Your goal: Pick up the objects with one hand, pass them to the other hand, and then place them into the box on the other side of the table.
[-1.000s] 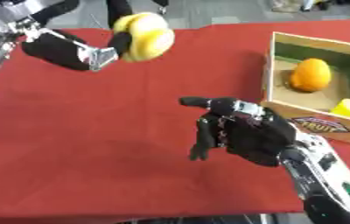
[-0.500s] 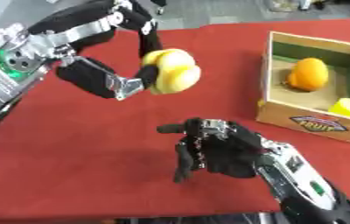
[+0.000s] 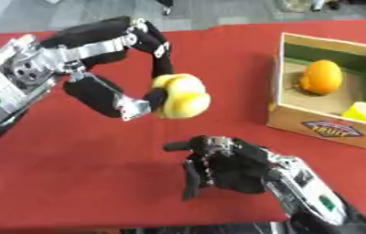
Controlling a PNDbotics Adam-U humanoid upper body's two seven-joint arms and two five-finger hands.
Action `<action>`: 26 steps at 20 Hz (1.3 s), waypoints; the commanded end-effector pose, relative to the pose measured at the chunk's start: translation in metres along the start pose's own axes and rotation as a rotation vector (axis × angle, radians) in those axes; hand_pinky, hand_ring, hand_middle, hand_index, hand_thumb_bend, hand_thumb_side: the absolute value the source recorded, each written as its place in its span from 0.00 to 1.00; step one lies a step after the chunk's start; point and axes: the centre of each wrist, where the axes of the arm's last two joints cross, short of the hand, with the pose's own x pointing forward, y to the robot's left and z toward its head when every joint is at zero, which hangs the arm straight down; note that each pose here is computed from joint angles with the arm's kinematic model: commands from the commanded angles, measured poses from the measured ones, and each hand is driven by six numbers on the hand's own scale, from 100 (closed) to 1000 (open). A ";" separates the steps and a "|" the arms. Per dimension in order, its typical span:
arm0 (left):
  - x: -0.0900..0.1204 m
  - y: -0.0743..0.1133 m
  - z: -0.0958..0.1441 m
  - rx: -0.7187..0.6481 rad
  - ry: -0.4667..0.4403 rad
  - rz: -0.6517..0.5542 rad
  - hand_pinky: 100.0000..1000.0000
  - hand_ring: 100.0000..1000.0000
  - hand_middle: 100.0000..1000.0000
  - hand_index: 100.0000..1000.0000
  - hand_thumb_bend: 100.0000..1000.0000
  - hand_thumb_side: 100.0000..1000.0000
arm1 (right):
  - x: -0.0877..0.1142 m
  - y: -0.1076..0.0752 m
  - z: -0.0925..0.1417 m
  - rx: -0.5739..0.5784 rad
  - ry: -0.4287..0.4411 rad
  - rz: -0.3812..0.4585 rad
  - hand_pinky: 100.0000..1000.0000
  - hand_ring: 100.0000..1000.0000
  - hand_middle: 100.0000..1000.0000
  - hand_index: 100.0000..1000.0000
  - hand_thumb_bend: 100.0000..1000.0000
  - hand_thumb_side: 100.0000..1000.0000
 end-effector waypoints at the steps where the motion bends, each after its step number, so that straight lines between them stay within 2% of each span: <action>1: 0.007 0.018 0.010 -0.014 0.000 -0.083 0.61 0.42 0.37 0.43 0.00 0.17 | 0.008 0.005 0.007 0.007 0.014 0.032 0.58 0.40 0.32 1.00 0.00 0.71; 5: 0.008 0.020 0.017 -0.028 0.016 -0.113 0.61 0.43 0.38 0.44 0.00 0.17 | 0.006 0.006 0.009 -0.005 0.021 0.019 0.58 0.40 0.31 1.00 0.00 0.71; 12: 0.005 0.018 0.024 -0.018 0.031 -0.082 0.61 0.43 0.37 0.44 0.00 0.17 | 0.001 0.005 0.010 -0.025 0.021 0.005 0.58 0.40 0.31 1.00 0.00 0.73; 18: 0.013 0.022 0.026 -0.002 -0.003 -0.108 0.61 0.44 0.37 0.44 0.00 0.17 | -0.008 0.000 0.011 -0.033 0.002 -0.054 0.59 0.40 0.32 1.00 0.11 0.78; 26: 0.012 0.025 0.037 0.003 0.017 -0.138 0.61 0.44 0.38 0.44 0.00 0.17 | -0.017 -0.005 0.014 -0.014 -0.016 -0.101 0.59 0.52 0.43 1.00 0.14 0.77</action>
